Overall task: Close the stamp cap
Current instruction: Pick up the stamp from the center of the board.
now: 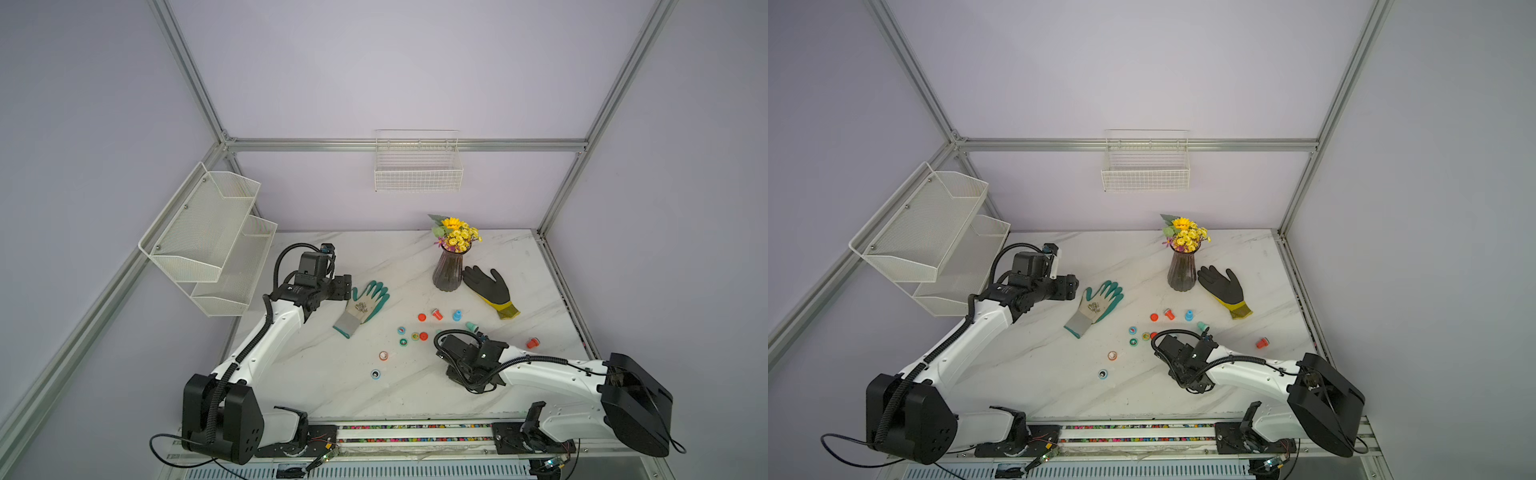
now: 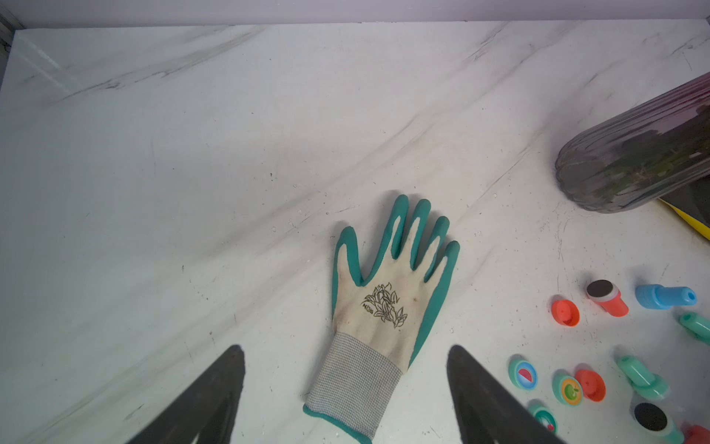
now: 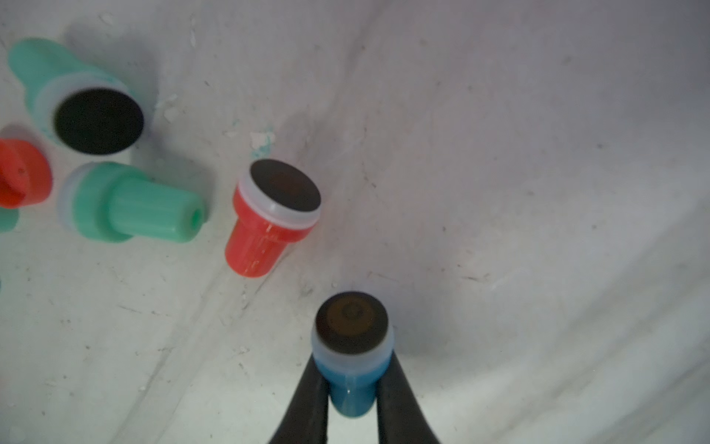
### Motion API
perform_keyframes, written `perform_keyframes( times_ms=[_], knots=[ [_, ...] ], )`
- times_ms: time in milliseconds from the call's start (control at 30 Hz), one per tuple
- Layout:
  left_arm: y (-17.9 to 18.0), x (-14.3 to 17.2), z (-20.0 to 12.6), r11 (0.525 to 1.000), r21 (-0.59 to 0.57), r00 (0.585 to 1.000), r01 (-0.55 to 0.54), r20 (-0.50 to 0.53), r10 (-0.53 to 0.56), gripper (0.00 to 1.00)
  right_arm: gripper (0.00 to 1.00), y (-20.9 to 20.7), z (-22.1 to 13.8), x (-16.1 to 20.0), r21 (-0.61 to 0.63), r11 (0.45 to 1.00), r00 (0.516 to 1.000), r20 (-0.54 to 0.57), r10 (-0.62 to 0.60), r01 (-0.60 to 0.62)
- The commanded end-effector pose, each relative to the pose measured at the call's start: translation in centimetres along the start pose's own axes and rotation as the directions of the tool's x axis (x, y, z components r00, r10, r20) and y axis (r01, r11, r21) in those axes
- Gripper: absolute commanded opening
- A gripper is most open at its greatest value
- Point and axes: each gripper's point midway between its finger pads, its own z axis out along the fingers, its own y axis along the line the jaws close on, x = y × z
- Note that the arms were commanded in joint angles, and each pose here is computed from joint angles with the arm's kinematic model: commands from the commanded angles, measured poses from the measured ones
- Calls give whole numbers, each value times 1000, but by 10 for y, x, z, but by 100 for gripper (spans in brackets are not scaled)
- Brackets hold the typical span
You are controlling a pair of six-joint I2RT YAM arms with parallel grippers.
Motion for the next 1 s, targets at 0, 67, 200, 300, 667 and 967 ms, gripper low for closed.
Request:
perform_keyframes(
  times_ms=[0,67,200,300,667,967],
  knots=[
    [-13,-16,-9,999,40,999,-26,36,25,81,16,23,-28,-12,-94,986,989,53,-136,141],
    [-29,-15,-13,996,81,999,-34,14,33,81,16,48,-43,-16,-196,941,961,97,-261,275],
    [-67,-21,-32,982,189,1000,-5,-27,10,81,17,82,-66,-22,-290,808,857,229,-462,513],
    [-104,-25,-50,956,290,997,39,-75,-18,80,18,108,-81,-19,-328,633,713,347,-610,701],
    [-219,-6,-118,811,573,974,117,-227,20,72,11,148,-168,-23,-120,105,158,834,-530,987],
    [-266,15,-152,750,648,959,132,-275,69,65,8,146,-185,-21,-49,47,65,886,-460,998]
  ],
)
